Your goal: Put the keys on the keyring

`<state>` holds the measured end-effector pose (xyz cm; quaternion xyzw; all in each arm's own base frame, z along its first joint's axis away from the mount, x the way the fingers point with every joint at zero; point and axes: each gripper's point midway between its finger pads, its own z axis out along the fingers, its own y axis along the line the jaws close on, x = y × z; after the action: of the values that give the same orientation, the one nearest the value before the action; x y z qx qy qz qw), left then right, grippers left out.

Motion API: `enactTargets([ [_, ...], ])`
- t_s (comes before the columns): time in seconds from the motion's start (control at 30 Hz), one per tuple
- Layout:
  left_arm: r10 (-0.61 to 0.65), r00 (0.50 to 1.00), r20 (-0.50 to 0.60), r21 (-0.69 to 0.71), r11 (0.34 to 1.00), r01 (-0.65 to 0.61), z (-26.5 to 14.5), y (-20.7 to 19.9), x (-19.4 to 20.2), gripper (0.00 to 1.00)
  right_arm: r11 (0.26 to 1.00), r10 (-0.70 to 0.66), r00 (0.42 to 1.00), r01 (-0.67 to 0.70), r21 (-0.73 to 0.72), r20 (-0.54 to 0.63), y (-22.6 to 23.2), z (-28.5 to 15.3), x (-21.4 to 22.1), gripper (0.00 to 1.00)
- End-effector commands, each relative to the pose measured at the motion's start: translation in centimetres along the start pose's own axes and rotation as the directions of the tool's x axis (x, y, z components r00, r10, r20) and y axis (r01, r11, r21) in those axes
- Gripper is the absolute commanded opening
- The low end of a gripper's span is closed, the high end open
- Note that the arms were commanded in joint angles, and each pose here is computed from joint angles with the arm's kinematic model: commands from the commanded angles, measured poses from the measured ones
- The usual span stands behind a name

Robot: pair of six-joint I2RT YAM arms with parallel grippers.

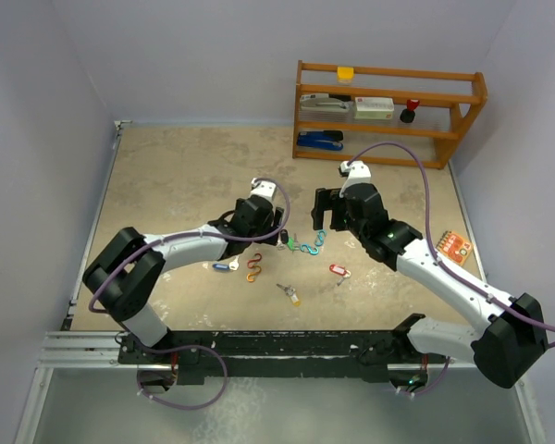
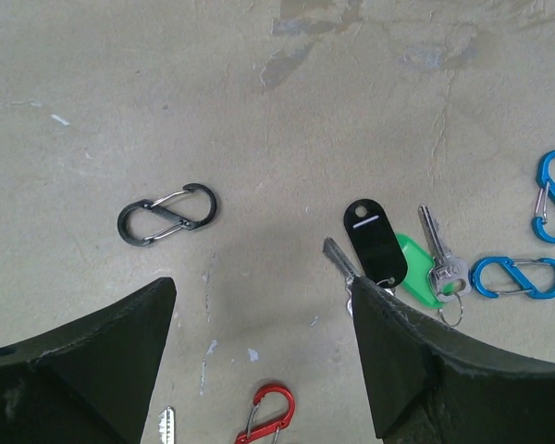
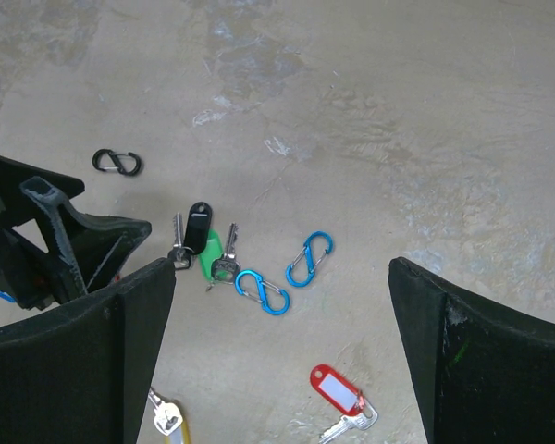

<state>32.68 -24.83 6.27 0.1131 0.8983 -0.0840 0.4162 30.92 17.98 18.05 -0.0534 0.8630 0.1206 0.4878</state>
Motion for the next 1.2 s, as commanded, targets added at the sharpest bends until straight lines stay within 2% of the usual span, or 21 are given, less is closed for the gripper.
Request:
enactTargets([
  [0.0, -0.036, 0.998, 0.057, 0.03, 0.999, 0.034, 0.8, -1.3, -2.4, 0.74, 1.0, -0.002, 0.999, 0.002, 0.009, 0.05, -0.1, -0.6, -1.3, 1.0],
  [0.4, -0.07, 0.996, 0.05, 0.063, 0.996, 0.067, 2.4, -2.5, -2.0, 0.74, 1.0, -0.005, 0.999, 0.004, 0.028, 0.044, -0.5, -0.4, -0.9, 1.0],
  [0.9, -0.099, 0.995, 0.025, 0.033, 0.995, 0.098, 3.8, -2.0, -1.4, 0.74, 0.999, -0.008, 0.999, 0.006, 0.052, 0.039, -1.0, -0.4, -0.6, 1.0],
  [1.03, -0.104, 0.994, 0.029, 0.036, 0.994, 0.103, 3.1, -2.0, -2.0, 0.74, 0.999, -0.01, 0.999, 0.008, 0.053, 0.037, -1.0, -0.4, -0.6, 1.0],
  [1.17, -0.116, 0.992, 0.044, 0.049, 0.992, 0.114, 0.6, -1.7, -2.9, 0.74, 0.998, -0.014, 0.999, 0.011, 0.062, 0.038, -1.2, -0.5, -0.7, 1.0],
])
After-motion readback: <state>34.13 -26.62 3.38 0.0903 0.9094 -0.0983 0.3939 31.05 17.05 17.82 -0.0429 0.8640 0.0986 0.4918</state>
